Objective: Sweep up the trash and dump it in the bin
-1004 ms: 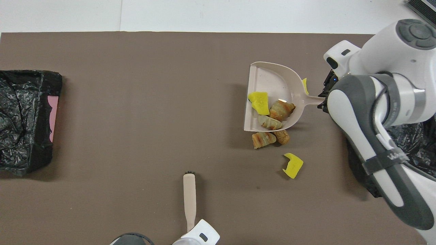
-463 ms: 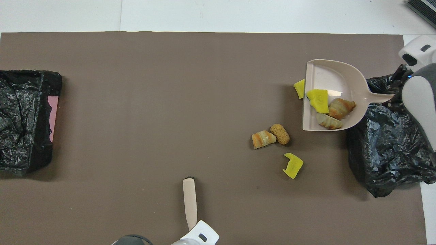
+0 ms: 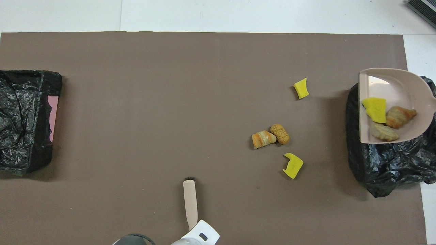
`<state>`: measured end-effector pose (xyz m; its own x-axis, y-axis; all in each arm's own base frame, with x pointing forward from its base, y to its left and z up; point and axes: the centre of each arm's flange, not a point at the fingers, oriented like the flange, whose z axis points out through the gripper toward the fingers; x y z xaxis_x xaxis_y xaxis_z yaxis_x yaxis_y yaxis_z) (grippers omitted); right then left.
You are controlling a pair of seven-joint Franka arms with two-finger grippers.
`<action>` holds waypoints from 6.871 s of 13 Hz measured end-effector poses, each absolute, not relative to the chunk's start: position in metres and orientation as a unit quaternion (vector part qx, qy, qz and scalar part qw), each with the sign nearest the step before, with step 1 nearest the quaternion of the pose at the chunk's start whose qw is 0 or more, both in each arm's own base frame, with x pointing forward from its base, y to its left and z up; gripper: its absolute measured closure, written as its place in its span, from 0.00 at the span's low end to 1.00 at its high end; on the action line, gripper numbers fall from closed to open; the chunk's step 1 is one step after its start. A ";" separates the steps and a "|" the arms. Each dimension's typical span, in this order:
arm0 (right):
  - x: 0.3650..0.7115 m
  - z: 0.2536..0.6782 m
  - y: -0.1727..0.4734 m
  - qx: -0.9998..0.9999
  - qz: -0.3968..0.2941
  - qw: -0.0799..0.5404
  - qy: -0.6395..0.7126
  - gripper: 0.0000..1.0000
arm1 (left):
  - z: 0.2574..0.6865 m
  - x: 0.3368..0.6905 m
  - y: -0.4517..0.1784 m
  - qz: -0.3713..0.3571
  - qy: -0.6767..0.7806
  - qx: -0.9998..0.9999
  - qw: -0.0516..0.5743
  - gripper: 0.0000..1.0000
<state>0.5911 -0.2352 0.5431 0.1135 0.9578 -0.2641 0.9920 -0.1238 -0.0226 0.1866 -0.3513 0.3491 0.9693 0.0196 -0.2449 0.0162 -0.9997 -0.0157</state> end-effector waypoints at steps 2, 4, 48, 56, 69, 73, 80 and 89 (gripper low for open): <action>0.576 0.555 -0.265 0.734 -0.154 0.107 0.653 0.69 | 0.347 0.189 -0.350 0.125 -0.011 -0.992 0.007 0.44; 0.569 0.558 -0.278 0.721 -0.203 0.129 0.649 0.69 | 0.347 0.198 -0.350 0.120 -0.013 -0.993 0.004 0.25; 0.567 0.405 0.276 0.980 -0.056 0.017 0.189 0.69 | 0.668 0.535 -0.035 -0.005 0.089 -0.996 -0.011 0.00; 0.589 0.373 0.404 0.998 -0.051 -0.030 0.004 0.69 | 0.668 0.534 -0.033 -0.006 0.088 -0.996 -0.007 0.00; 0.482 0.442 0.429 0.992 -0.112 -0.016 0.050 0.00 | 0.652 0.555 -0.054 -0.028 0.105 -0.994 -0.008 0.00; 0.404 0.421 0.443 0.991 -0.108 -0.014 0.083 0.06 | 0.607 0.581 -0.136 -0.034 0.161 -0.986 -0.010 0.00; 0.301 0.361 0.453 0.988 -0.140 -0.022 0.066 0.25 | 0.496 0.580 -0.328 -0.049 0.107 -0.993 -0.027 0.00; 0.250 0.324 0.456 0.984 -0.173 -0.032 0.021 0.44 | 0.361 0.542 -0.364 -0.041 0.096 -0.994 -0.030 0.00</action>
